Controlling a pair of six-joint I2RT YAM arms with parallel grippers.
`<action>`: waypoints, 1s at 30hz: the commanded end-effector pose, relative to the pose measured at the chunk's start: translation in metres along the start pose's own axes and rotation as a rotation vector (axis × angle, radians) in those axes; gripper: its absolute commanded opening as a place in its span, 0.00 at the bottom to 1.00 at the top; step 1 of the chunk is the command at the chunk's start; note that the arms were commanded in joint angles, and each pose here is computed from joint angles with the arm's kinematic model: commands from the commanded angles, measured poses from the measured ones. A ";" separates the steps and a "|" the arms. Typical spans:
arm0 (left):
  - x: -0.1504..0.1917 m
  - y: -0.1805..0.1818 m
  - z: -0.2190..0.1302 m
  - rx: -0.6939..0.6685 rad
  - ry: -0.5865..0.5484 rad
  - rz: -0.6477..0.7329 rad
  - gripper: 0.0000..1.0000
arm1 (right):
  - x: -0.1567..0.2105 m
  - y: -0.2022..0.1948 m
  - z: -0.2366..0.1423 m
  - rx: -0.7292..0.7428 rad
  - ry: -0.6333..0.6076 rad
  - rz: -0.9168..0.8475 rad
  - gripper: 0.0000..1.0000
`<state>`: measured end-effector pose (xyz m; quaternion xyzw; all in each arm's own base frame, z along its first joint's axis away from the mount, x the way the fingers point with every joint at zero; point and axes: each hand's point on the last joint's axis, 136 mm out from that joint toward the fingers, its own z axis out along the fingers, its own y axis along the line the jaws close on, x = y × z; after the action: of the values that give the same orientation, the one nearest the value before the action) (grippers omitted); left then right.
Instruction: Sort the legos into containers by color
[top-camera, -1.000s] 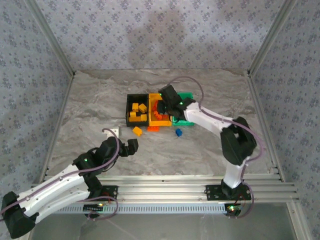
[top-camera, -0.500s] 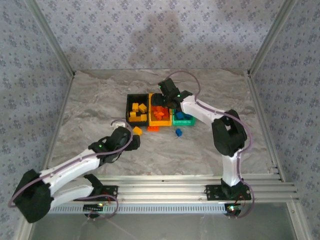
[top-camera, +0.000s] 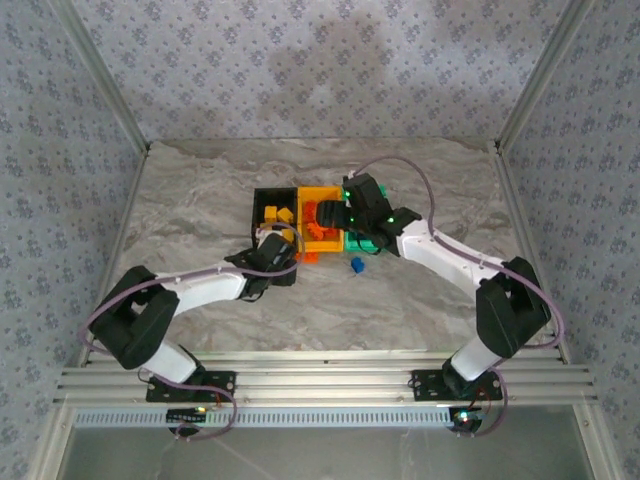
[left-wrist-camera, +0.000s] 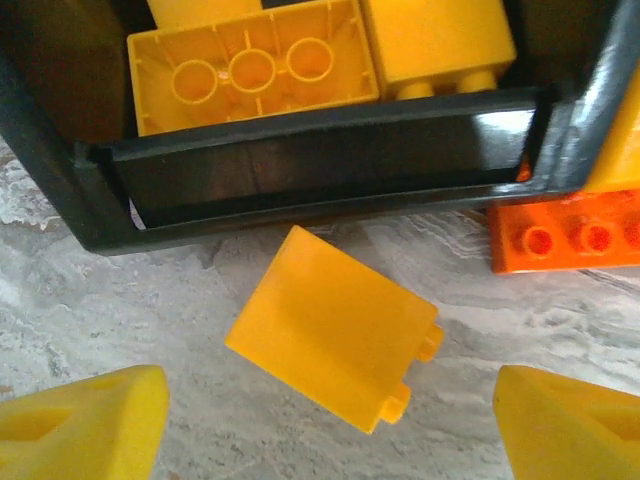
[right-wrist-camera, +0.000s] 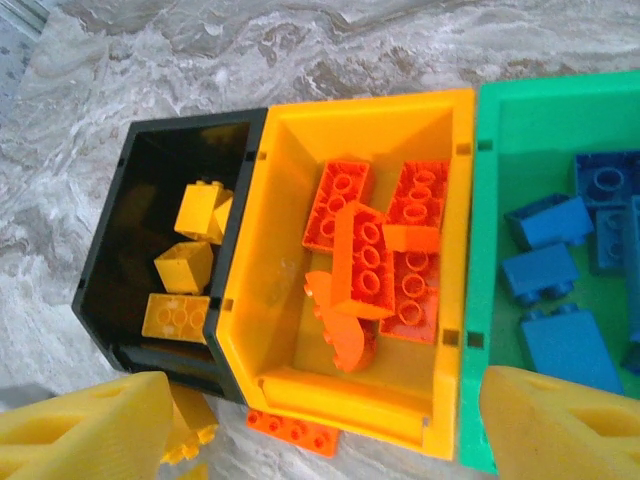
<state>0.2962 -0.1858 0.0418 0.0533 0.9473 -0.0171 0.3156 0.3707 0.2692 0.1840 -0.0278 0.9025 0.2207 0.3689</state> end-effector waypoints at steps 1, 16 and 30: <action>-0.016 -0.003 0.007 -0.017 -0.053 0.009 0.82 | -0.012 -0.001 -0.016 -0.010 -0.058 0.018 0.82; -0.001 -0.008 0.019 0.002 -0.078 0.035 0.44 | 0.000 -0.011 -0.039 -0.006 -0.075 0.025 0.82; -0.035 -0.019 -0.108 0.161 -0.238 -0.042 0.34 | 0.066 -0.043 -0.036 0.035 0.037 0.052 0.82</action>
<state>0.2482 -0.2046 0.1150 0.0776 0.9073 -0.1039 0.4001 0.3148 0.2236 0.1489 -0.0083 0.9132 0.2101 0.3491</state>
